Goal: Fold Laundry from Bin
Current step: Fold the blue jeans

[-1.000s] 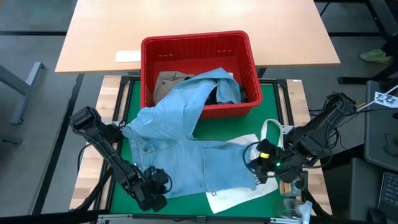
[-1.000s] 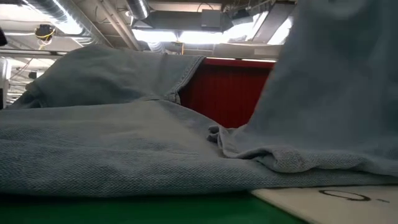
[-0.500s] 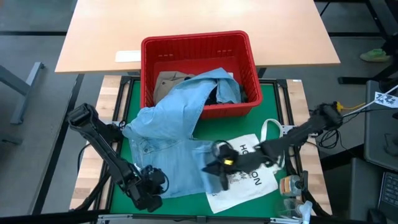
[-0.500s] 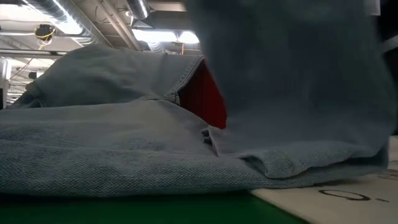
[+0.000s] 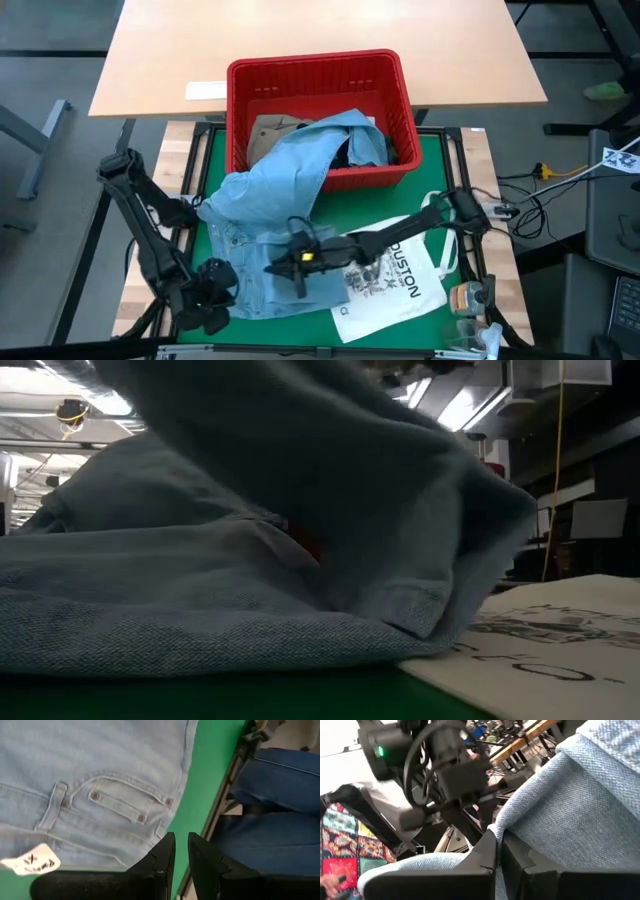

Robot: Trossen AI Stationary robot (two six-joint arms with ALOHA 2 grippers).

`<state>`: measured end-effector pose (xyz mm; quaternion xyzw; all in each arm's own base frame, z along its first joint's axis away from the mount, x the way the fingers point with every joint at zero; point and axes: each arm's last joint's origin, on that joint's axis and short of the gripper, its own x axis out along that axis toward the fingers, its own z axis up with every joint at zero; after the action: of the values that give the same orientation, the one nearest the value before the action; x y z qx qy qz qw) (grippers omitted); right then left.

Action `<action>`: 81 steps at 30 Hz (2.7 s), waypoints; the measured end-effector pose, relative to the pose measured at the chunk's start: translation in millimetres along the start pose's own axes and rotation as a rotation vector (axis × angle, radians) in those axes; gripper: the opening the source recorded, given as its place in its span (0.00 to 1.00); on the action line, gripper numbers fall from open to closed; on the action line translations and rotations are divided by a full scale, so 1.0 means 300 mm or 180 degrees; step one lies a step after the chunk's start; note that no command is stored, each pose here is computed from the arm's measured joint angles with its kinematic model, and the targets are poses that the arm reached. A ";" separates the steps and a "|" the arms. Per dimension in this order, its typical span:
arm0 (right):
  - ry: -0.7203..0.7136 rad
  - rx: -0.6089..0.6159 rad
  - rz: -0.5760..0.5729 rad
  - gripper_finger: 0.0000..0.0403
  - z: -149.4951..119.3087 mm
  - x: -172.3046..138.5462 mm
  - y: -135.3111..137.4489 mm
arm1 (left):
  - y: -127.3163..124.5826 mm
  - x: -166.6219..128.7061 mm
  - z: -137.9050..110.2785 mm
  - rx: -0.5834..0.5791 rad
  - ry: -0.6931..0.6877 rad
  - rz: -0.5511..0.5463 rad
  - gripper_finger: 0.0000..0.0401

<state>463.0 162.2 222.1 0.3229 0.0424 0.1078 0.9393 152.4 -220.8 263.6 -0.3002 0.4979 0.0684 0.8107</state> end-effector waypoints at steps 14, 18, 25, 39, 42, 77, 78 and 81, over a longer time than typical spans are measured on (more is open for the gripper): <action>0.0125 -0.0411 -0.0139 0.03 -0.089 0.215 -0.050 | -0.001 -0.061 -0.072 -0.0326 0.0150 -0.0199 0.12; 0.0207 -0.0428 -0.0254 0.03 -0.116 0.219 -0.075 | -0.004 -0.063 -0.077 -0.0320 0.0159 -0.0225 0.12; 0.0196 -0.0438 -0.0382 0.03 -0.119 0.218 -0.082 | -0.004 -0.063 -0.076 -0.0319 0.0145 -0.0226 0.12; 0.0229 -0.0429 -0.0319 0.29 -0.119 0.218 -0.080 | -0.004 -0.062 -0.076 -0.0596 0.0163 -0.0220 0.15; 0.0198 -0.0432 -0.0362 0.38 -0.117 0.218 -0.081 | -0.004 -0.063 -0.076 -0.0650 0.0183 -0.0217 0.19; 0.2919 -0.2020 -0.1464 0.39 -0.153 -0.015 -0.032 | 0.000 0.374 -0.249 -0.0323 0.0568 0.1023 0.24; 0.2915 -0.2019 -0.1463 0.39 -0.153 -0.014 -0.032 | -0.004 0.373 -0.247 -0.0371 0.0640 0.0995 0.24; 0.2918 -0.2023 -0.1463 0.39 -0.153 -0.014 -0.032 | -0.018 0.343 -0.237 -0.0493 0.0794 0.0861 0.22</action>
<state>453.7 181.2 180.0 -0.0704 0.4773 0.0375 0.8751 150.9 -283.9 155.5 -0.2982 0.6236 0.1771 0.7006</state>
